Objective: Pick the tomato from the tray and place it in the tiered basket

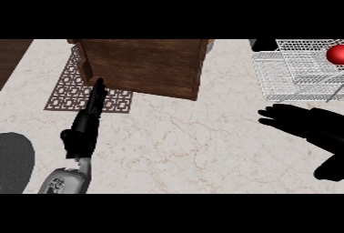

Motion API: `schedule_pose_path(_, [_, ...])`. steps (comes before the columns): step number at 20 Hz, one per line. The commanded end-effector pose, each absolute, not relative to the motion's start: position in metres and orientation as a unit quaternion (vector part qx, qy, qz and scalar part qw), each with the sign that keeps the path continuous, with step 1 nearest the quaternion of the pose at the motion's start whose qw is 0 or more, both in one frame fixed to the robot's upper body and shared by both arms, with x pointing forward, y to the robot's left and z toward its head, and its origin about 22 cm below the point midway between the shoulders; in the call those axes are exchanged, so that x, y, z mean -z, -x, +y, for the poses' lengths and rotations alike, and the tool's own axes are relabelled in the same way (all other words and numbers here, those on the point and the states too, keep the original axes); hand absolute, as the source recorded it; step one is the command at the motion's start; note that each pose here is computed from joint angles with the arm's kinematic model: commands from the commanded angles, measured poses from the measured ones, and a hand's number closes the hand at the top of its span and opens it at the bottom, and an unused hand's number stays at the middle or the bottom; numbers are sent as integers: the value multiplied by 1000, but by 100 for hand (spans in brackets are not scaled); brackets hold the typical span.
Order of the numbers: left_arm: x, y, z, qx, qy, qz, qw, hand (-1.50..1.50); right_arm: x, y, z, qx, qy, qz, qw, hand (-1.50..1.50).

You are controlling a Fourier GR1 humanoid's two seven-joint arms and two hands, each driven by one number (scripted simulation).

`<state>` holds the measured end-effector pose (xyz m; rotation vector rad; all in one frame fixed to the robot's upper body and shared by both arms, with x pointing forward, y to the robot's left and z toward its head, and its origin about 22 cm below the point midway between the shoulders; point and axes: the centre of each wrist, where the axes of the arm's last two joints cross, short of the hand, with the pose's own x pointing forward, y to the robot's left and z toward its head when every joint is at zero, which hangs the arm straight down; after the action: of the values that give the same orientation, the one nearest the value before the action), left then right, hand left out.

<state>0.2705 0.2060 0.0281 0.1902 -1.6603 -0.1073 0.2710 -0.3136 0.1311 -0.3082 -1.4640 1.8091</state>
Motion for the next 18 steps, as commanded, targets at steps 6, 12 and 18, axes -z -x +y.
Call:
schedule_pose_path(6, [-26,-272,209,51,-96,-737,667,0,-139,-267,-301,-732,89,-551,390,-150])
schedule_pose_path(12, [-5,-269,204,47,-91,-734,672,0,-98,-285,-286,-732,91,-547,396,-150])
schedule_pose_path(18, [-29,-268,207,55,-82,-740,665,0,-105,-283,-287,-730,88,-551,395,-150])
